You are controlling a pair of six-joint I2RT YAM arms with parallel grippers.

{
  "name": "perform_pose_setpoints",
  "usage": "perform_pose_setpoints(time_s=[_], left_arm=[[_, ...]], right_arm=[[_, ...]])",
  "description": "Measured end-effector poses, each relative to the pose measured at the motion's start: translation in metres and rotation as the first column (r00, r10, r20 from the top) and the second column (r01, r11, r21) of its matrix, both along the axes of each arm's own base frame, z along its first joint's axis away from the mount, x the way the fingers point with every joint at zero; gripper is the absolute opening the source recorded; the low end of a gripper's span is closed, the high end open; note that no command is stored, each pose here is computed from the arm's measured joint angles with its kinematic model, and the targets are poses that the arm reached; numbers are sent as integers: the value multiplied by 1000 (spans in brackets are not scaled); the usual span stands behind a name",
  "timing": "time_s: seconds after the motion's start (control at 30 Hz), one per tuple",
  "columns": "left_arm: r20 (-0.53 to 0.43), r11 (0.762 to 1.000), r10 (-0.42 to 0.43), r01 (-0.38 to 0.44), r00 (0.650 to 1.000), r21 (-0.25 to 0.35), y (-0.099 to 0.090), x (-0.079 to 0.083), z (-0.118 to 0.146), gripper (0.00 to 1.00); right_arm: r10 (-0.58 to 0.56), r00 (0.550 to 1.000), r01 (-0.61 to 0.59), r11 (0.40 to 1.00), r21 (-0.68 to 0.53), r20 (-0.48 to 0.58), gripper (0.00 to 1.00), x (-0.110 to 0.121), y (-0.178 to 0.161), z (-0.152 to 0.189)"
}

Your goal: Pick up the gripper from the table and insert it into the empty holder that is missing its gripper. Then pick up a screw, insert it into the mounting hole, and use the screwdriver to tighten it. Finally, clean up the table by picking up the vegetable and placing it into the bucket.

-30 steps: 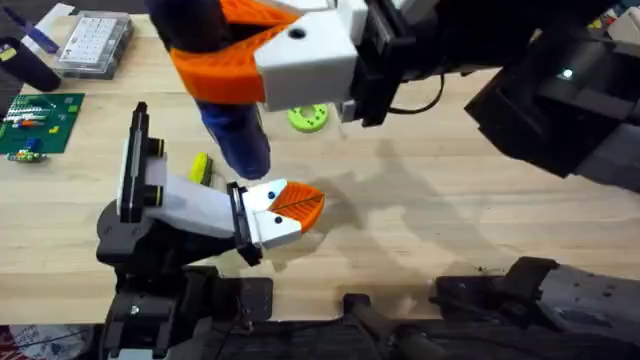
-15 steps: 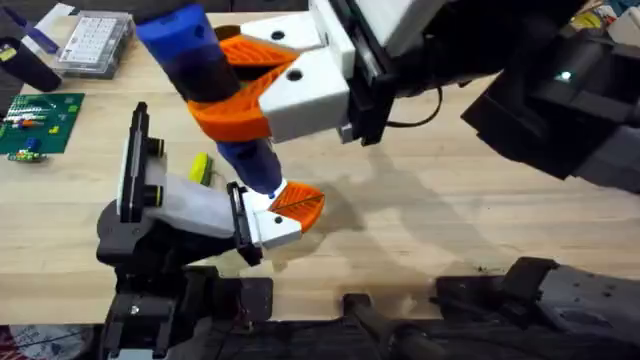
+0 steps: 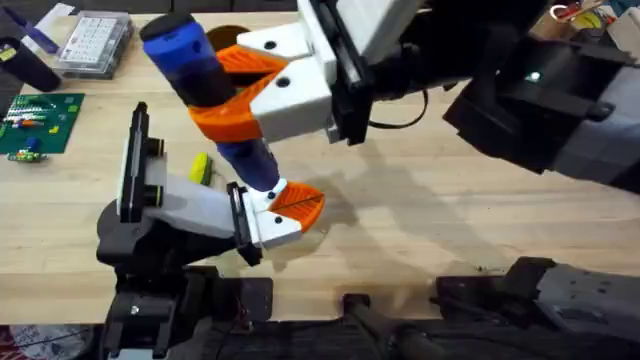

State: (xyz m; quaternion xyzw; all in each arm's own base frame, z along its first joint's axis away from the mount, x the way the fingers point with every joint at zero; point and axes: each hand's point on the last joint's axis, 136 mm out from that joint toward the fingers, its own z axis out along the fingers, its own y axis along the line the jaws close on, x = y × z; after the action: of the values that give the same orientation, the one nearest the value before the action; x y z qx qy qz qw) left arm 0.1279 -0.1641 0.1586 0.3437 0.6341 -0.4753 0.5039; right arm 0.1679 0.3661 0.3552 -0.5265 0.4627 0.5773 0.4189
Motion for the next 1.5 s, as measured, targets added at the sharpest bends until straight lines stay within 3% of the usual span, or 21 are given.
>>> perform_pose_setpoints(time_s=[1.5], left_arm=[[0, 1000, 0, 0, 1000, 0, 0, 0, 0, 12]], right_arm=[[5, 1000, -5, 1000, -3, 9, 55, -4, 4, -2]])
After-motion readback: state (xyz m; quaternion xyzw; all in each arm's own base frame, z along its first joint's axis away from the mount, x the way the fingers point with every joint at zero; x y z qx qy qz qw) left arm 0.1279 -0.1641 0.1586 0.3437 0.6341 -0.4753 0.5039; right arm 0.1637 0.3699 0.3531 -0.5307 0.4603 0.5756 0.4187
